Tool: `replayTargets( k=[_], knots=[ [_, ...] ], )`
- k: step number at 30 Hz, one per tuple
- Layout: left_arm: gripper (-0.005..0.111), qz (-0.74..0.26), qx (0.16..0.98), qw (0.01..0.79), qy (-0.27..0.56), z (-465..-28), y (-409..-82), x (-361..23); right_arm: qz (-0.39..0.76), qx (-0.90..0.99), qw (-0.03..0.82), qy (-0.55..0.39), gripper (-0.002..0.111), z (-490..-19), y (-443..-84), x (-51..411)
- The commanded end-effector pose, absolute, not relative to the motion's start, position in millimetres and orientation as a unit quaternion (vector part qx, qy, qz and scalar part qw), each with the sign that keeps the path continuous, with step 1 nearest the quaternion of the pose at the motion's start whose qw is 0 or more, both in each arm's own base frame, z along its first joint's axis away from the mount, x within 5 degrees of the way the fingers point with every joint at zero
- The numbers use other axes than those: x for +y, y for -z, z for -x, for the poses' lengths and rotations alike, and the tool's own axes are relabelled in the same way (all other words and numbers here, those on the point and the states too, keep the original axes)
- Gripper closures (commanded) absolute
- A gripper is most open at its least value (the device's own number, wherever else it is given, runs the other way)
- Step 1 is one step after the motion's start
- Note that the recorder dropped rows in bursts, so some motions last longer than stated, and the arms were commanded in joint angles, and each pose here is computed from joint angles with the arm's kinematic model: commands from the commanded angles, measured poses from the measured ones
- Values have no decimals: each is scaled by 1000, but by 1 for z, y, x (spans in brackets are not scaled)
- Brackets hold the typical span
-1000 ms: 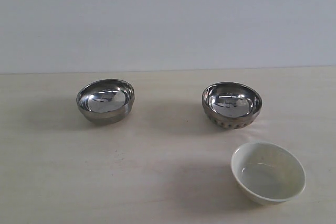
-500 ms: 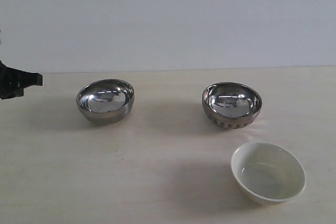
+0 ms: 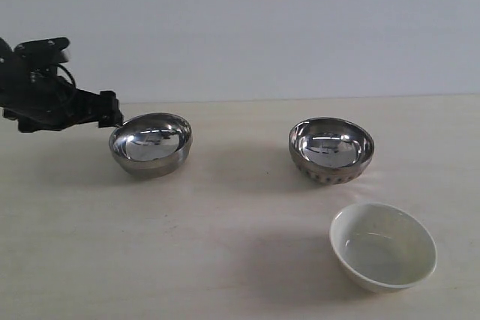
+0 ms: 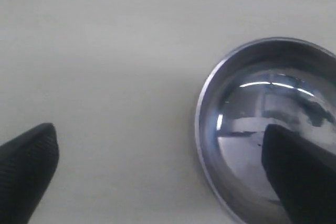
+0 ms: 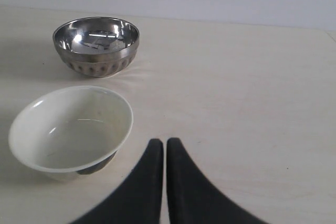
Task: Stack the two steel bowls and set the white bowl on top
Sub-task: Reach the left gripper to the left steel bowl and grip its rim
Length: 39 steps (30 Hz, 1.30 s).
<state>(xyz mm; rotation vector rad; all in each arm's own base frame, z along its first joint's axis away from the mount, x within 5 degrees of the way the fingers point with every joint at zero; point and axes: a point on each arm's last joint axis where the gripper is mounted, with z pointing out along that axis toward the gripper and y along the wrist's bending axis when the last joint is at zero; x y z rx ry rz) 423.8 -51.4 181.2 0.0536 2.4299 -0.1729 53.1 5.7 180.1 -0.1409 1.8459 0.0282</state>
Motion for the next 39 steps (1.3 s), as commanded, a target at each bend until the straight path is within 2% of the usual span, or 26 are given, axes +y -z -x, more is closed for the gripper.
replayTargets(
  k=[1,9,16,24,33,35,36,37,39],
  knots=[
    [9,-50,941,326,78,-429,-163,-79,63,793,606,-9,108,-53,-181,6],
    [9,-21,943,318,91,-435,-134,-85,63,793,606,-9,108,-53,-181,6],
    [9,-18,931,353,86,-440,-130,-89,63,793,606,-9,108,-53,-181,6],
    [9,-16,939,334,80,-441,-105,-89,63,793,606,-9,108,-53,-181,6],
    [10,-20,938,337,74,-442,-95,-90,63,793,606,-9,108,-53,-181,6],
    [16,-16,938,339,76,-443,-95,-90,63,793,606,-9,108,-53,-181,6],
    [23,-13,938,339,77,-443,-95,-90,63,793,606,-9,108,-53,-181,6],
    [33,-10,938,339,78,-443,-95,-90,63,793,606,-9,108,-53,-181,6],
    [61,-8,938,338,80,-443,-96,-90,63,793,606,-9,108,-53,-181,6]
  ],
)
